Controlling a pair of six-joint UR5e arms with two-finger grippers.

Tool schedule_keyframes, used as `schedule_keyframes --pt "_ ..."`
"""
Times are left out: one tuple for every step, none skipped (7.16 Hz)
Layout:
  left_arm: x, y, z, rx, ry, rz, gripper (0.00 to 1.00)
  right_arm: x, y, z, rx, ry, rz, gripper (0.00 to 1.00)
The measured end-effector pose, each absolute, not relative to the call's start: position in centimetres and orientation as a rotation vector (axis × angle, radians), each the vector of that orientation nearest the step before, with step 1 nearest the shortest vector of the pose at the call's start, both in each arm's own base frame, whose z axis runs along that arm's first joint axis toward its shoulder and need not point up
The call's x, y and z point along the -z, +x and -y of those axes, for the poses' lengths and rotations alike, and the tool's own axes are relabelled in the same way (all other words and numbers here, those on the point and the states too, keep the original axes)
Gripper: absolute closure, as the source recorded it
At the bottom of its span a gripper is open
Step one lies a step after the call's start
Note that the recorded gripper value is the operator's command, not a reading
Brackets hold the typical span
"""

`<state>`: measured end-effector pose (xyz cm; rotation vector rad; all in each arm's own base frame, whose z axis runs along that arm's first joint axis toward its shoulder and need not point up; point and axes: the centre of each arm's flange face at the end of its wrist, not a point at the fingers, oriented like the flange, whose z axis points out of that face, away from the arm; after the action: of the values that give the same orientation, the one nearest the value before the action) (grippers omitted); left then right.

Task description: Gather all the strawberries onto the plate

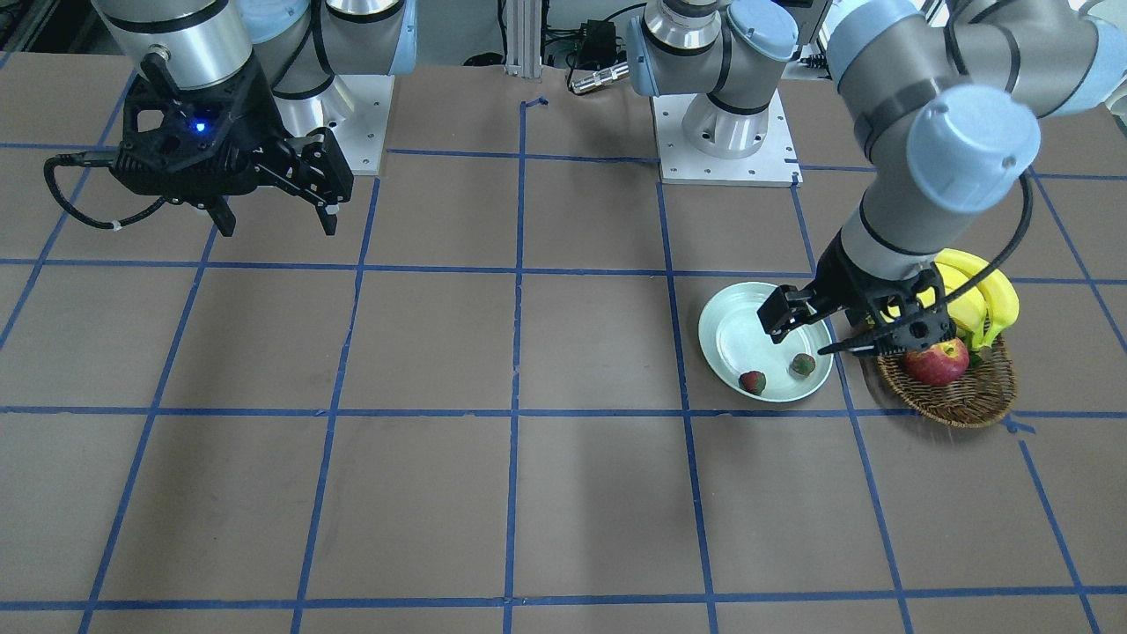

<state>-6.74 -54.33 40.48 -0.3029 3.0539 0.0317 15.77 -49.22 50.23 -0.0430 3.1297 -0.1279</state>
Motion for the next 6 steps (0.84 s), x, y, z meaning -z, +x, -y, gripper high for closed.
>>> schedule_keyframes --pt "-44.0 -8.7 52.8 0.057 -0.252 -3.064 0.00 -50.2 15.8 49.2 0.127 -0.043 -3.129 0.00" --pt "-46.5 -10.3 51.0 0.096 -0.207 -3.070 0.00 -50.1 15.9 49.1 0.124 -0.045 -3.129 0.00" --pt "-48.5 -11.1 48.9 0.091 -0.164 -3.074 0.00 -50.0 15.9 49.0 0.121 -0.045 -3.128 0.00" --pt "-49.9 -11.4 47.0 0.077 -0.116 -3.078 0.00 -50.0 15.9 49.0 0.120 -0.046 -3.127 0.00" --pt "-50.6 -11.7 45.9 0.067 -0.084 -3.092 0.00 -49.9 15.9 49.0 0.120 -0.046 -3.127 0.00" --pt "-50.8 -11.9 45.4 0.060 -0.070 -3.109 0.00 -50.0 15.9 49.0 0.120 -0.046 -3.127 0.00"
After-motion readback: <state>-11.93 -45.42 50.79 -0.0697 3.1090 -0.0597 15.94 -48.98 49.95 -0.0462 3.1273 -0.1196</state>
